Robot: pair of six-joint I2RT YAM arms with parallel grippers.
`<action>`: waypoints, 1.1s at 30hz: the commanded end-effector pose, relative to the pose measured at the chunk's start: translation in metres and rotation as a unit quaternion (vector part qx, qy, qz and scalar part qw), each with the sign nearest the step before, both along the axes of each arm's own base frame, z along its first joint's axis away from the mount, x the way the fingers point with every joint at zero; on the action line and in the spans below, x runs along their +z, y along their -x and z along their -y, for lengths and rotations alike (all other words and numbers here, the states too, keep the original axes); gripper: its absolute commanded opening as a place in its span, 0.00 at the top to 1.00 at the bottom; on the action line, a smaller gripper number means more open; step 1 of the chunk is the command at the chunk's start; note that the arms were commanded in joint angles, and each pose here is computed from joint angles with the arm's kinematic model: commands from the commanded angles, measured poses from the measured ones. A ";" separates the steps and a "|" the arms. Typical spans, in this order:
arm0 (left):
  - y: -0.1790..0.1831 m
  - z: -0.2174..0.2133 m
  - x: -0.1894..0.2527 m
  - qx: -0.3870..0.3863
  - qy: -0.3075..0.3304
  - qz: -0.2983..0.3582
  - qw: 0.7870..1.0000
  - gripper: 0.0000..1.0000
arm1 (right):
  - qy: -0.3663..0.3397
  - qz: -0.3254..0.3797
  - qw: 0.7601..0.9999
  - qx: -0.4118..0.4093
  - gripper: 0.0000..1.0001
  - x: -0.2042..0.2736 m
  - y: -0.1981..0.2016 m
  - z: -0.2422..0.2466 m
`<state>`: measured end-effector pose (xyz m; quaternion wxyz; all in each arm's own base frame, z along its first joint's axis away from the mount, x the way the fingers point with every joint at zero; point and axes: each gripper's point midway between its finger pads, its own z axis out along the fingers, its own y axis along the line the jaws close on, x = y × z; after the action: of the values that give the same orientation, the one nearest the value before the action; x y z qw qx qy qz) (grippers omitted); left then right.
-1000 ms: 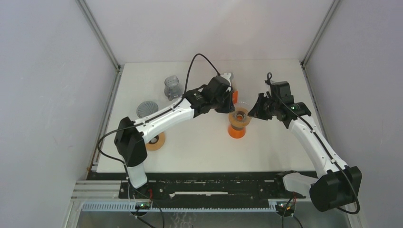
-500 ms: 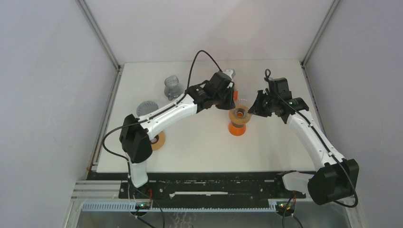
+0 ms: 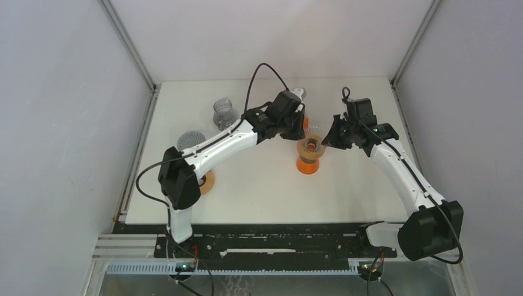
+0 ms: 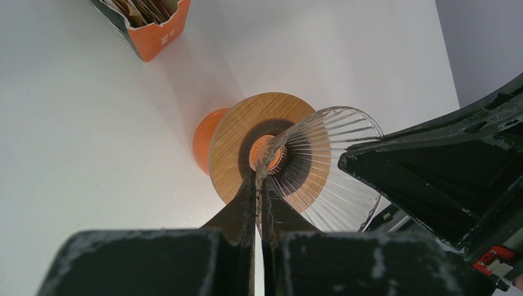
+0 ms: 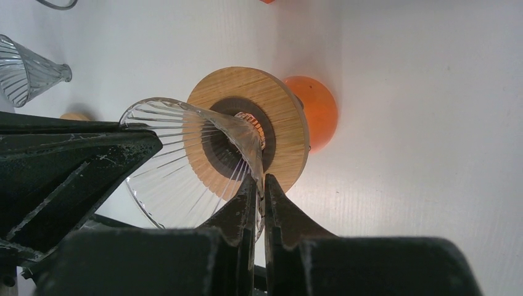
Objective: Place the coffee filter in the dripper
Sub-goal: Place the coffee dripper in the dripper holder.
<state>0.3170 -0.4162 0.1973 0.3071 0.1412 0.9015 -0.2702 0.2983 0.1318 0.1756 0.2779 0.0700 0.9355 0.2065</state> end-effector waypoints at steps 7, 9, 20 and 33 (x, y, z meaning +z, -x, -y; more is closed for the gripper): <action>0.060 -0.001 -0.114 -0.068 -0.096 -0.140 0.983 1.00 | -0.015 -0.048 0.997 0.062 1.00 -0.020 0.018 -0.035; 0.059 -0.003 -0.117 -0.066 -0.102 -0.140 0.983 1.00 | -0.015 -0.051 0.997 0.062 1.00 -0.022 0.018 -0.035; 0.063 -0.012 -0.145 -0.062 -0.131 -0.160 0.977 1.00 | -0.020 -0.046 0.997 0.063 1.00 -0.015 0.012 -0.040; 0.062 -0.017 -0.146 -0.056 -0.138 -0.158 0.976 1.00 | 0.015 -0.105 0.993 0.045 1.00 -0.061 0.011 -0.026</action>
<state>0.3342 -0.4153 0.1801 0.3161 0.1285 0.9035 -0.2591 0.3183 0.1333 0.1725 0.2844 0.0713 0.9390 0.1797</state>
